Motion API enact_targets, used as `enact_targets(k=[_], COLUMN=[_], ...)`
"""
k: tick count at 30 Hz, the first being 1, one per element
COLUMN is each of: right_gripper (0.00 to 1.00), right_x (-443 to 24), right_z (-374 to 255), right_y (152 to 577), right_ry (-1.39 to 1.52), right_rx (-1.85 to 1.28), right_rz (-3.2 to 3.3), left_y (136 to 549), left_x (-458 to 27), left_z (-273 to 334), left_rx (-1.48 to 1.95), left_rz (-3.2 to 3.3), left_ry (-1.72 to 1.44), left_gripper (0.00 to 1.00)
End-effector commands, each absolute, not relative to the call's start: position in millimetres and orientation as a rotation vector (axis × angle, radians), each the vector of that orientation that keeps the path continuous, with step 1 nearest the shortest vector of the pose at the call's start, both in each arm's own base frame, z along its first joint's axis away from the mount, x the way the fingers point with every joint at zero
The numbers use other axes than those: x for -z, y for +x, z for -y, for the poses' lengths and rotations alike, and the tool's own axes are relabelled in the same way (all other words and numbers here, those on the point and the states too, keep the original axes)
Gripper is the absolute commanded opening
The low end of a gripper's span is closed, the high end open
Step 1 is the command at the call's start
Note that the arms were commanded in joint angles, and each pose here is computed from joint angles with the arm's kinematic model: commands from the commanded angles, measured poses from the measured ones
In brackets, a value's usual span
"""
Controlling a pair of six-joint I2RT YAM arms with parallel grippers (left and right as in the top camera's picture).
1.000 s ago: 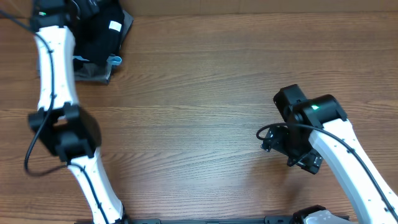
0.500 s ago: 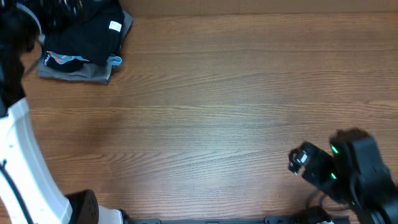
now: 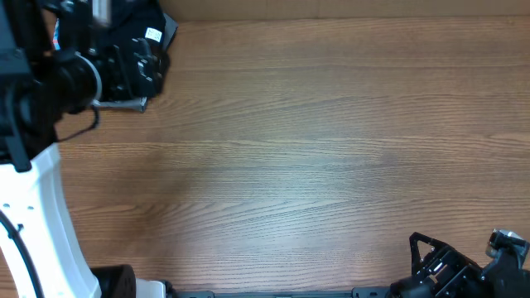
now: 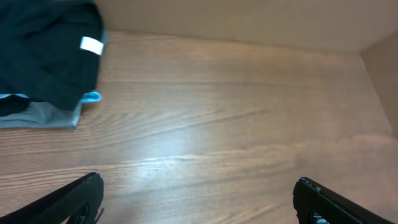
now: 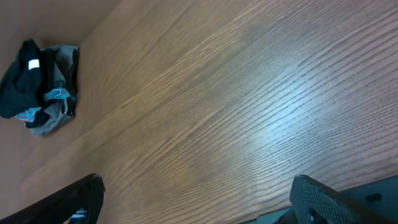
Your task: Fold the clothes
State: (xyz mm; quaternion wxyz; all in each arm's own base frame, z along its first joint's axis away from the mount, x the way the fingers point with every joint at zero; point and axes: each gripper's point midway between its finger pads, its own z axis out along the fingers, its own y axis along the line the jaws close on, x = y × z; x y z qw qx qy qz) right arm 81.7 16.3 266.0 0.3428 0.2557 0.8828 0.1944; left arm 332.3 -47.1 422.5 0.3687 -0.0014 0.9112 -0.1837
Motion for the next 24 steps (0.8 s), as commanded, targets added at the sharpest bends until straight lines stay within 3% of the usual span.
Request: enact_targets(k=[1, 15, 24], right_gripper=[1.00, 1.00, 1.00], right_x=[-266, -274, -273], right_z=[-12, -2, -4], right_y=[82, 91, 90], right_ry=[0.679, 0.710, 0.737], right_rx=[-0.484, -0.440, -0.464], right_rz=[-2.268, -2.201, -2.200], left_y=[301, 188, 174], left_x=[-433, -393, -353], left_z=[55, 53, 49], left_rx=[0.380, 0.410, 0.400], left_rz=[-2.309, -2.112, -2.108], left_ry=[0.014, -0.030, -0.046], left_gripper=[1.00, 1.00, 1.00])
